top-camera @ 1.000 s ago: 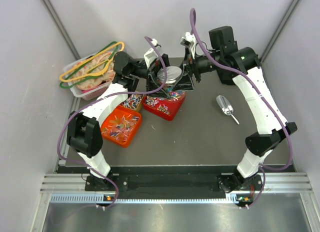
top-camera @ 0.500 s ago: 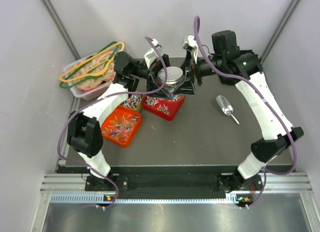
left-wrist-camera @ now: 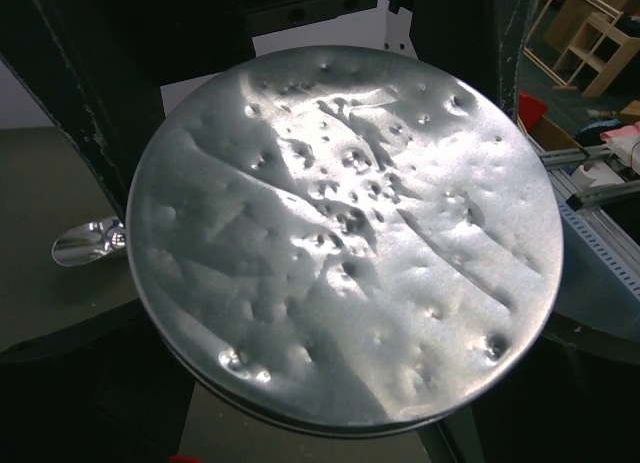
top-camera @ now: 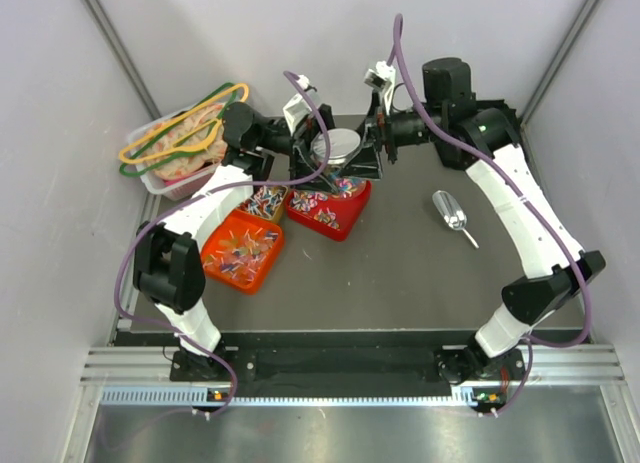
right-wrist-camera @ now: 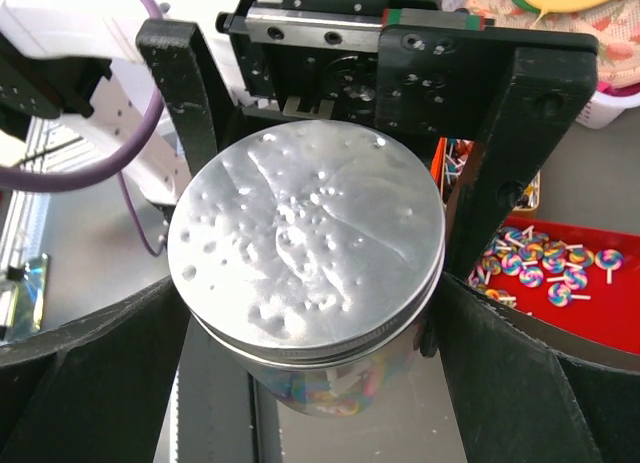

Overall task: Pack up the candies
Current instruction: Adjust the packing bottle.

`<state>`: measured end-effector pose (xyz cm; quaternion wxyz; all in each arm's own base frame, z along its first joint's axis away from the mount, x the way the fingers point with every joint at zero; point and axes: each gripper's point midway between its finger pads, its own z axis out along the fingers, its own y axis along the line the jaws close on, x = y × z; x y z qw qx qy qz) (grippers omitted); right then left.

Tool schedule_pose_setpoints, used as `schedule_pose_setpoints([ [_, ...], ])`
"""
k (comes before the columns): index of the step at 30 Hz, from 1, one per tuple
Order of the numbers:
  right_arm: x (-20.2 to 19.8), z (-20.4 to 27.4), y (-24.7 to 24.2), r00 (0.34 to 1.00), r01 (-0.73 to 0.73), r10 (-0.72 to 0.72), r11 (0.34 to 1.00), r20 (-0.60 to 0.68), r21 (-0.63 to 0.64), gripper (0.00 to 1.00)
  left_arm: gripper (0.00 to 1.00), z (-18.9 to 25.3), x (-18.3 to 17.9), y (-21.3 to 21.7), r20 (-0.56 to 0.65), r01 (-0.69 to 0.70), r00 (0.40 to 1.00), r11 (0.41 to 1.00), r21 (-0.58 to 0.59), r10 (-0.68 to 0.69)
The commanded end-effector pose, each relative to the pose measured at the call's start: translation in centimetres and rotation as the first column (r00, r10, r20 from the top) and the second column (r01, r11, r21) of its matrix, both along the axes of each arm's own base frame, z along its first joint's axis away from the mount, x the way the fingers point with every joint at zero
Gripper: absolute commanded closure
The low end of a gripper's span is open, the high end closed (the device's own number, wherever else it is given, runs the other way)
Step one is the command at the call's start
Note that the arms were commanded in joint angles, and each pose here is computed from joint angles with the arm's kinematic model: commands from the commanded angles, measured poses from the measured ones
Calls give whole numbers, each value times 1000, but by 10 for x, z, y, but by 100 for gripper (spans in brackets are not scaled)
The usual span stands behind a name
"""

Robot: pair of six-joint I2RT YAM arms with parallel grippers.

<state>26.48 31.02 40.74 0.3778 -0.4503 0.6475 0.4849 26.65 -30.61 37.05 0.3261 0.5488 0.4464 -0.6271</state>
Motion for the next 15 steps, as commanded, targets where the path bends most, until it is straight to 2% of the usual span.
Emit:
schedule_pose_setpoints([
  [1,-37,50,26,983,-167,153,976,104,139,1,1,0,-6,-6,31,31,999,999,-7,-31],
  [4,-34,46,34,978,-150,131,983,162,108,1,1,-1,-6,-5,30,33,999,999,-3,-33],
  [12,-34,22,57,976,-141,130,989,175,54,1,1,-1,-4,-7,28,35,999,999,-2,-35],
  [15,-28,32,61,983,-109,95,990,155,86,1,1,-2,-5,-6,28,33,999,999,-2,-33],
])
